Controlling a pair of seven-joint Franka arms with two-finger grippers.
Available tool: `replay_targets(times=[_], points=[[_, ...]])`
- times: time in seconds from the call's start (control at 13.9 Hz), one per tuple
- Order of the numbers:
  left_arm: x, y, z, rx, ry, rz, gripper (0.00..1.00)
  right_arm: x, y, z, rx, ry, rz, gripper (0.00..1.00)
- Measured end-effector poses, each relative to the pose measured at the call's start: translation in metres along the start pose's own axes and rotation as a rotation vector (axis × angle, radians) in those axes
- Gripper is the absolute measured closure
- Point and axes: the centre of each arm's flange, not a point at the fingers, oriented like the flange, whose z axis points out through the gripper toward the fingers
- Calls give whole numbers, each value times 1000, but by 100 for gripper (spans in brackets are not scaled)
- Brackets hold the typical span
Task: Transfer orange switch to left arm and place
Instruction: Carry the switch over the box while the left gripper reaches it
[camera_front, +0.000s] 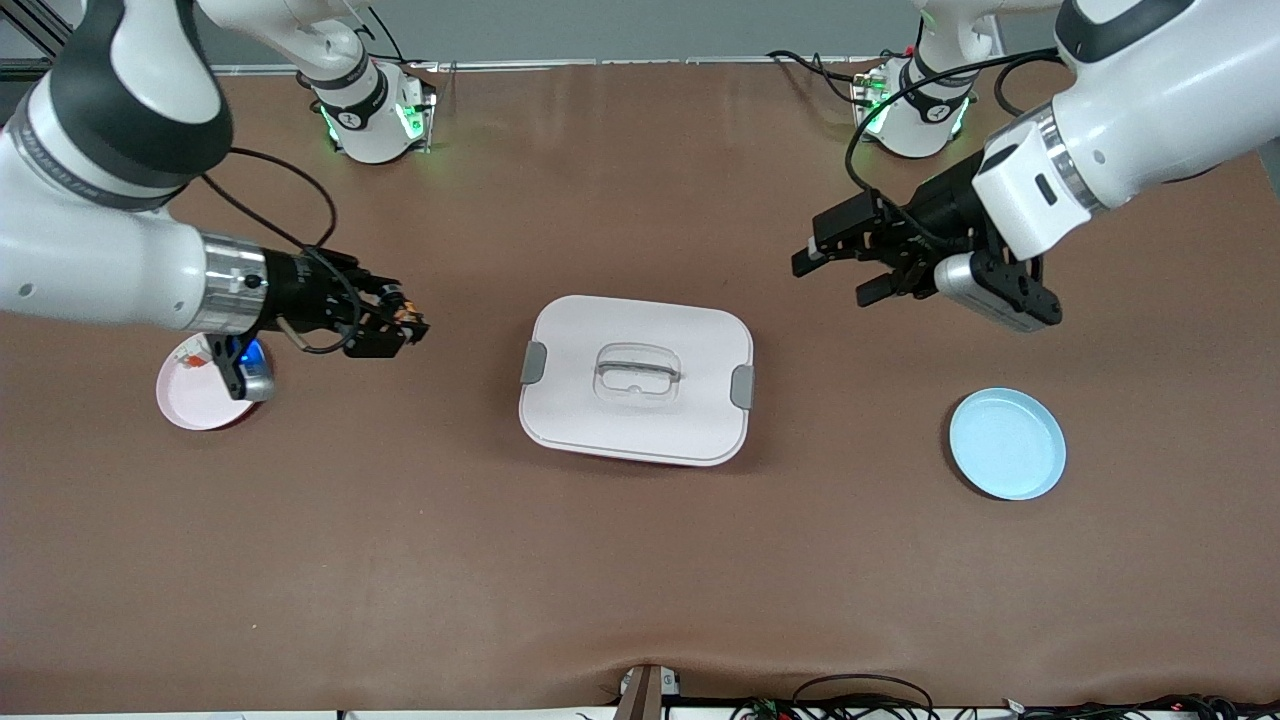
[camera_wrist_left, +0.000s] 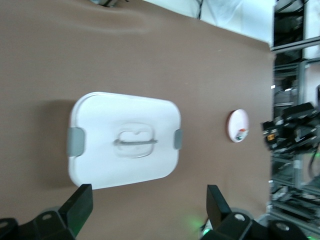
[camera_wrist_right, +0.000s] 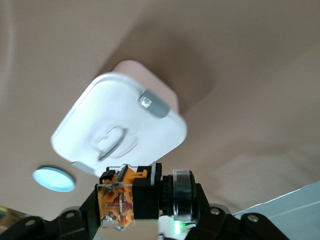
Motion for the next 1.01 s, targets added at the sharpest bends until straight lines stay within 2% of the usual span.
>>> replay_targets(times=[0.14, 0.36, 0.65, 1.01], points=[[5, 8, 19, -49, 21, -13, 0, -33, -18, 5, 36, 17, 39, 27], [7, 25, 55, -136, 24, -52, 0, -63, -42, 7, 89, 29, 108, 27], [6, 49, 90, -223, 91, -97, 0, -76, -80, 23, 157, 23, 193, 27], [-1, 68, 139, -263, 152, -154, 0, -96, -107, 42, 240, 18, 253, 27]])
